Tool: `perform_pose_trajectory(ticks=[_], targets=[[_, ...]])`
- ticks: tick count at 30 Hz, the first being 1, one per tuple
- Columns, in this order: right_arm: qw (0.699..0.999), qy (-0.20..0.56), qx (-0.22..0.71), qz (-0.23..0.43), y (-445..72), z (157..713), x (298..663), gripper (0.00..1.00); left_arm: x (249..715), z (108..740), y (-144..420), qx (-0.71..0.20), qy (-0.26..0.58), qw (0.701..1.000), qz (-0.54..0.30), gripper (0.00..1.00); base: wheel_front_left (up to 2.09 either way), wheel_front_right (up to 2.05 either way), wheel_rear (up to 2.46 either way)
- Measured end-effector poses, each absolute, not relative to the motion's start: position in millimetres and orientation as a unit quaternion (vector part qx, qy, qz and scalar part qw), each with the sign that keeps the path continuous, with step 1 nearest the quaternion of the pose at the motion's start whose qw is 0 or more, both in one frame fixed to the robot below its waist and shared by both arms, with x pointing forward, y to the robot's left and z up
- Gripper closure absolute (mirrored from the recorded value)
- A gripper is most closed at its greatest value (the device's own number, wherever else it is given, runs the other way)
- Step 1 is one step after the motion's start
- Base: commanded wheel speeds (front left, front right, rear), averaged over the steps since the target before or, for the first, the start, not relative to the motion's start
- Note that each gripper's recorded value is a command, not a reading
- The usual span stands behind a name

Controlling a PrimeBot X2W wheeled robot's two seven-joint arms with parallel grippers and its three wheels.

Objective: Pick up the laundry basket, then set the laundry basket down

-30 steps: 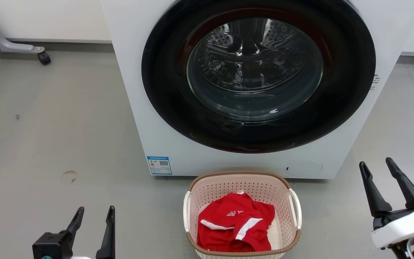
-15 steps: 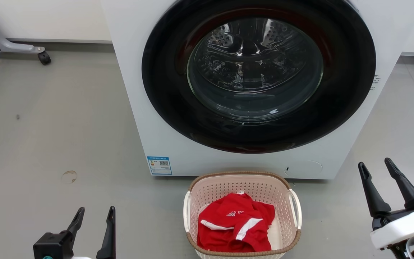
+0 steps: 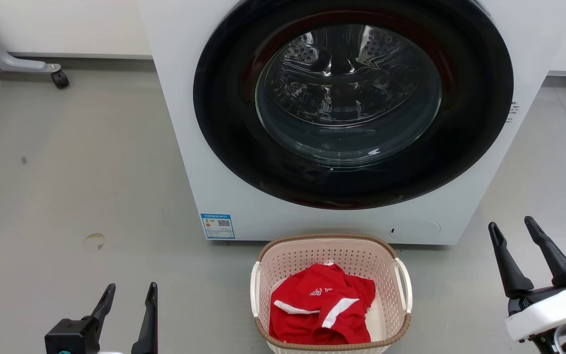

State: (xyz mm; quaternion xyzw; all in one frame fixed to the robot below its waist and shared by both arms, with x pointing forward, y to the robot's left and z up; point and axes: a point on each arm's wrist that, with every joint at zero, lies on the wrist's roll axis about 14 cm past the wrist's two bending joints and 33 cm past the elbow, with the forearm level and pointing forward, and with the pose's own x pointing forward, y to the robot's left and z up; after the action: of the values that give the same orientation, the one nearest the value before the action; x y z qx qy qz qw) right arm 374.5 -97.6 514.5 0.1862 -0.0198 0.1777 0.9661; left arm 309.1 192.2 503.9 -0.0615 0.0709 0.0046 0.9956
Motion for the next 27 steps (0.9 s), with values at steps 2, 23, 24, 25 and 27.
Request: perform_pose_trajectory(ticks=[2,23,24,25,27], targets=[[0.966,-0.02,0.186,0.178,-97.7,514.5,374.5,0.0,309.1,503.6,192.2,-0.062,0.071,0.996,0.004,0.0,0.0,0.0,0.0],[0.957,0.033,0.245,0.151,-94.7,485.7,362.0,1.0,305.0,475.4,184.5,-0.115,0.118,0.986,0.002,1.0,0.0,0.0,0.0],[0.957,0.033,0.245,0.151,-94.7,485.7,362.0,1.0,305.0,475.4,184.5,-0.115,0.118,0.986,0.002,1.0,0.0,0.0,0.0],[0.956,0.035,0.249,0.149,-95.7,485.1,362.2,1.0,305.2,474.6,184.3,-0.12,0.119,0.986,0.001,1.0,0.0,0.0,0.0],[0.955,0.036,0.257,0.144,-98.4,484.5,362.8,1.0,305.3,472.3,184.8,-0.132,0.124,0.984,0.003,1.0,0.0,0.0,0.0]])
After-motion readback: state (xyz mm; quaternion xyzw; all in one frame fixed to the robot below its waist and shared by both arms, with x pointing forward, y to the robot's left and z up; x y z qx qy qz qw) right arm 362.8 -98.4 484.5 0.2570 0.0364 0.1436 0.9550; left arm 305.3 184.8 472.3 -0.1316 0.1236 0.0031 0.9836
